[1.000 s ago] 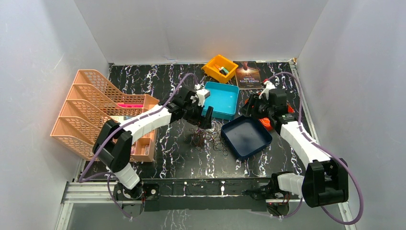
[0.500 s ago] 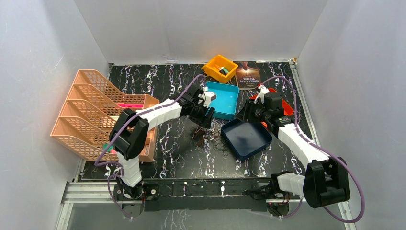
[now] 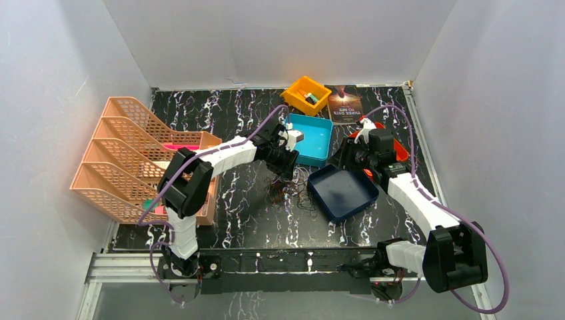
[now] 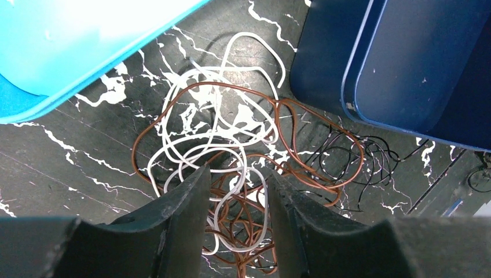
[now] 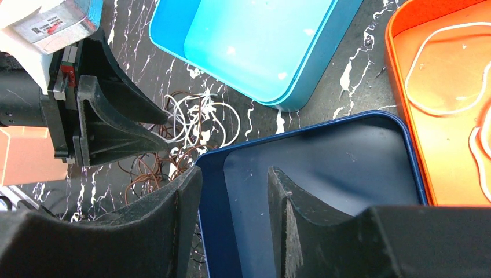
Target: Untangle the cables
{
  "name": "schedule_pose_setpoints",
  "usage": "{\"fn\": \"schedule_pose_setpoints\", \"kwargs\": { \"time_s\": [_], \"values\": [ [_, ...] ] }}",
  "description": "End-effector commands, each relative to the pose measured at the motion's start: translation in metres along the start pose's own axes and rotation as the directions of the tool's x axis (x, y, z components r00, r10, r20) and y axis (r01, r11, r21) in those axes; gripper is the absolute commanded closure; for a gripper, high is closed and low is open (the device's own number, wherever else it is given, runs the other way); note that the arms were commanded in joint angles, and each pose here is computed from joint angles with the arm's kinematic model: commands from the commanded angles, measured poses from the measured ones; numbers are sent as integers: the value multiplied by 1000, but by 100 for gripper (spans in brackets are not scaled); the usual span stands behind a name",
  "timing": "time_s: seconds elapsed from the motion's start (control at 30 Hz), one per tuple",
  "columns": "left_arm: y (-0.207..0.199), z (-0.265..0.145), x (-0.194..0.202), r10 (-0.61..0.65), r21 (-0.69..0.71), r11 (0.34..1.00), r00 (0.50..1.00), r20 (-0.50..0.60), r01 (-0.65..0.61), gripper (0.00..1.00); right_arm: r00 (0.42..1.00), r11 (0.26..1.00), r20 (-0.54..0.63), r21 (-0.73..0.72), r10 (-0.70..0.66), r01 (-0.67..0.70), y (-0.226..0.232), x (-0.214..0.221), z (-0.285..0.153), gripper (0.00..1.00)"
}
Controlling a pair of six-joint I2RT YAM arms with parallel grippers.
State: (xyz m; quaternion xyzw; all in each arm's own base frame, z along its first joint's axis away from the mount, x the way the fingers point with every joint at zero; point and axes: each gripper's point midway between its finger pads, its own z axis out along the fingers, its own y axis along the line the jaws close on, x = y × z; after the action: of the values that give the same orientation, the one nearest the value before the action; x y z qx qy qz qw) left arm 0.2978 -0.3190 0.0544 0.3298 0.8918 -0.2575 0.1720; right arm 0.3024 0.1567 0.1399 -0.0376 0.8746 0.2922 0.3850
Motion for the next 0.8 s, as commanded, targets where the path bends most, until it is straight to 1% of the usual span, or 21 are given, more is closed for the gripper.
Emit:
{"fn": "schedule_pose_setpoints", "kwargs": {
  "time_s": [0.0, 0.07, 0.13, 0.23, 0.33, 0.4, 0.47, 0.57, 0.63, 0.77],
  "values": [
    [-11, -13, -2, 27, 36, 999, 1000, -11, -27, 57, 999, 999, 39, -31, -34, 35, 7, -9, -1, 46],
    [-11, -15, 0, 29, 33, 999, 999, -13, -29, 51, 999, 999, 40, -33, -34, 36, 7, -9, -1, 47],
    [-12, -19, -2, 33, 32, 999, 999, -5, -33, 47, 999, 999, 37, -35, -33, 35, 7, -9, 0, 46],
    [-14, -24, -7, 45, 32, 998, 999, 13, -45, 46, 999, 999, 31, -38, -32, 33, 7, -7, 0, 47],
    [-15, -26, -9, 55, 33, 998, 998, 18, -55, 48, 999, 999, 28, -38, -31, 32, 7, -5, 0, 46],
    [-15, -26, -7, 59, 31, 998, 998, 12, -59, 52, 999, 999, 26, -37, -30, 31, 6, -4, 0, 46],
    [-12, -24, -3, 56, 25, 998, 998, 0, -56, 58, 999, 999, 25, -36, -32, 33, 6, -4, 0, 47],
    [-9, -24, -1, 55, 10, 998, 998, -6, -55, 73, 999, 999, 26, -35, -32, 33, 6, -5, 0, 46],
    [-9, -27, -5, 60, -1, 998, 998, 6, -59, 80, 999, 999, 29, -38, -33, 34, 7, -6, -1, 46],
    [-9, -41, -24, 80, -37, 996, 995, 63, -78, 86, 998, 998, 44, -51, -40, 42, 10, -9, -2, 46]
  ]
}}
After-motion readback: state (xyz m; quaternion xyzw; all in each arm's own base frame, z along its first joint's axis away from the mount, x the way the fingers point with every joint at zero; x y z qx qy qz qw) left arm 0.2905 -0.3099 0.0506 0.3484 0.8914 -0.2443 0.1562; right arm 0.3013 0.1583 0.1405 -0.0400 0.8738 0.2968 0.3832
